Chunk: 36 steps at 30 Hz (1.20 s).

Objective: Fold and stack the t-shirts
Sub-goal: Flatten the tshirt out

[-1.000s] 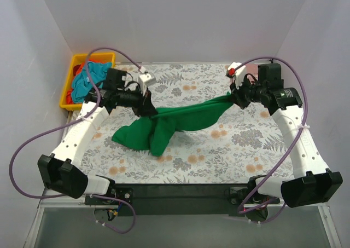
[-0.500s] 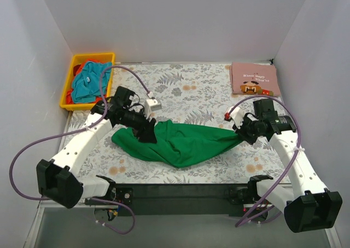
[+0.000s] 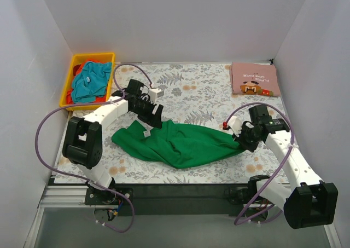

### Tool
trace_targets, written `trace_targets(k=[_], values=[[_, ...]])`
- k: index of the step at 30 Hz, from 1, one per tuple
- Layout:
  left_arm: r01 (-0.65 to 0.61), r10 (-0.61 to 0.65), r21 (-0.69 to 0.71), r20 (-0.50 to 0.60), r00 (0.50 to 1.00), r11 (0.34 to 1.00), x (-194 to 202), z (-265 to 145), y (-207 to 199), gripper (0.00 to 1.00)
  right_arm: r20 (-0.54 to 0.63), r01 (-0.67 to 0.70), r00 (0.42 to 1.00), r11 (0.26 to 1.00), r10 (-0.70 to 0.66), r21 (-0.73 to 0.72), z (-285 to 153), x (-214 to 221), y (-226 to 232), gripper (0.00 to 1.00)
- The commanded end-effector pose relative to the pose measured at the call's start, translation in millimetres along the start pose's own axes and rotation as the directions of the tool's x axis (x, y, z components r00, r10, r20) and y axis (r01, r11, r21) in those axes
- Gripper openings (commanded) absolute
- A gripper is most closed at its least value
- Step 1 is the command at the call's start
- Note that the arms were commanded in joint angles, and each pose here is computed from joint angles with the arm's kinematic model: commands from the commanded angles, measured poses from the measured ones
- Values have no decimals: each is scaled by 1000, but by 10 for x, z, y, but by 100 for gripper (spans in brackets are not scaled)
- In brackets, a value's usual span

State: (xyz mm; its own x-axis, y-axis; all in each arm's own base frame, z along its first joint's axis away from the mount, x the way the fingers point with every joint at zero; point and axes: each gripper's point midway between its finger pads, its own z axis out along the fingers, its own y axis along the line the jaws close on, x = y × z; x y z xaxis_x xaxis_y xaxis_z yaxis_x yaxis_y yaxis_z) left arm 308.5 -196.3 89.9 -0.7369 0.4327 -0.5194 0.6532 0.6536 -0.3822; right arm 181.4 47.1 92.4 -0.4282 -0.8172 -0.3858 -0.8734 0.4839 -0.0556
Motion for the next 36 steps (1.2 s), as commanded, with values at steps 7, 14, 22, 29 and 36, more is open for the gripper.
trace_targets(k=[7, 14, 22, 29, 36], values=[[78, -75, 52, -67, 995, 996, 88, 481, -201, 44, -32, -5, 999, 1000, 4, -6, 36, 20, -62, 1], [-67, 65, 4, 217, 974, 998, -1033, -181, -297, 0, -6, -47, 999, 999, 48, 10, 6, -136, -188, 1], [-334, 270, 264, 248, 930, 905, -692, -627, -1632, 0, 18, -137, 990, 991, 137, 1, -29, -265, -347, 14], [-90, 90, -8, 182, 979, 996, -478, -374, -773, 67, 42, -145, 988, 989, 146, -12, -92, -431, -457, 1], [-44, 52, -113, 68, 996, 993, -322, 95, -233, 74, -2, -114, 993, 993, 114, -33, -22, -244, -321, 1]])
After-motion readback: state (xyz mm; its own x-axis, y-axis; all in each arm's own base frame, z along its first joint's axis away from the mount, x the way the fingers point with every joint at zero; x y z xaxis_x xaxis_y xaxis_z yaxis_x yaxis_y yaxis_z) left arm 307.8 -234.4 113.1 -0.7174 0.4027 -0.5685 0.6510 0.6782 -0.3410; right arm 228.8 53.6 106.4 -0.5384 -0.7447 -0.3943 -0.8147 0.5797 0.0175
